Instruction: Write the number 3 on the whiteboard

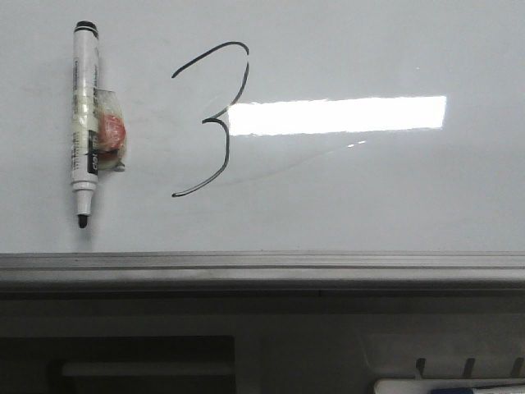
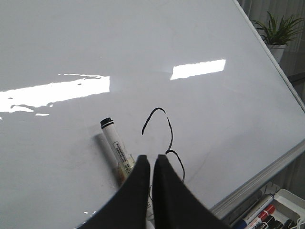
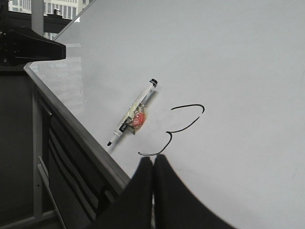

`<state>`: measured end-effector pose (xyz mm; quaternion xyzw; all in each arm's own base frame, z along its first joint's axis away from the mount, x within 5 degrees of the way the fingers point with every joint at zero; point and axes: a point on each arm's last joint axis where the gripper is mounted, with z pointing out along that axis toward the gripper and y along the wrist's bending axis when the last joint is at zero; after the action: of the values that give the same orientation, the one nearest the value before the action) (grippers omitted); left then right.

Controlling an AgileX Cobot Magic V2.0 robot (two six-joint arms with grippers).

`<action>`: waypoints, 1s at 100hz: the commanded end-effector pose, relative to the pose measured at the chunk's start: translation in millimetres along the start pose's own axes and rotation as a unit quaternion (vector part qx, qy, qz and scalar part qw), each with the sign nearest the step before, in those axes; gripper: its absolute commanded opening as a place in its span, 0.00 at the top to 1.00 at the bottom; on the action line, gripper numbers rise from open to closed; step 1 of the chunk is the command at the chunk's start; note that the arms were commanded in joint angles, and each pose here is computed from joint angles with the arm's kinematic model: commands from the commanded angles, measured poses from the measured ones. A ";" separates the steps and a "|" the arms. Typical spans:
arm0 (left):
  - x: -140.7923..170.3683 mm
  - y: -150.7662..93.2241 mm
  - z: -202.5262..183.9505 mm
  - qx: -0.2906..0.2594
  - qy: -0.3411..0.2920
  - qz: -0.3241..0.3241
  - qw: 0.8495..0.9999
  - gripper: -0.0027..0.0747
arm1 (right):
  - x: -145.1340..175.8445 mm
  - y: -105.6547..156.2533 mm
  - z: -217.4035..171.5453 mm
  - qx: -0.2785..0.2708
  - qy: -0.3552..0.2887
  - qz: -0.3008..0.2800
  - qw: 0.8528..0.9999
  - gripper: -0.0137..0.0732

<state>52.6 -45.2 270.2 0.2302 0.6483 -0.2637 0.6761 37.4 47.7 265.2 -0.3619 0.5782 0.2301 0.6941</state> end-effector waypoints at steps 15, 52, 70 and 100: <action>-15.7 -0.5 0.0 0.002 -0.045 -0.049 0.998 0.99 | -12.8 -7.2 -0.7 0.032 -0.035 0.003 0.999 0.90; -18.5 22.8 -9.3 -0.188 -0.056 0.055 0.979 0.99 | -13.1 -7.5 -0.7 0.034 -0.037 0.003 0.999 0.90; -13.1 29.5 -21.7 -0.279 -0.034 0.042 0.959 0.99 | -13.1 -7.5 -0.7 0.034 -0.037 0.003 0.999 0.90; 36.2 34.6 -30.8 -0.340 -0.001 0.022 0.940 0.99 | -13.1 -7.5 -0.7 0.034 -0.037 0.003 0.999 0.90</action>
<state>52.8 -1.7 228.8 0.0096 0.7185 -0.0130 0.6953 37.6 47.5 265.8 -0.3582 0.5776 0.2311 0.6962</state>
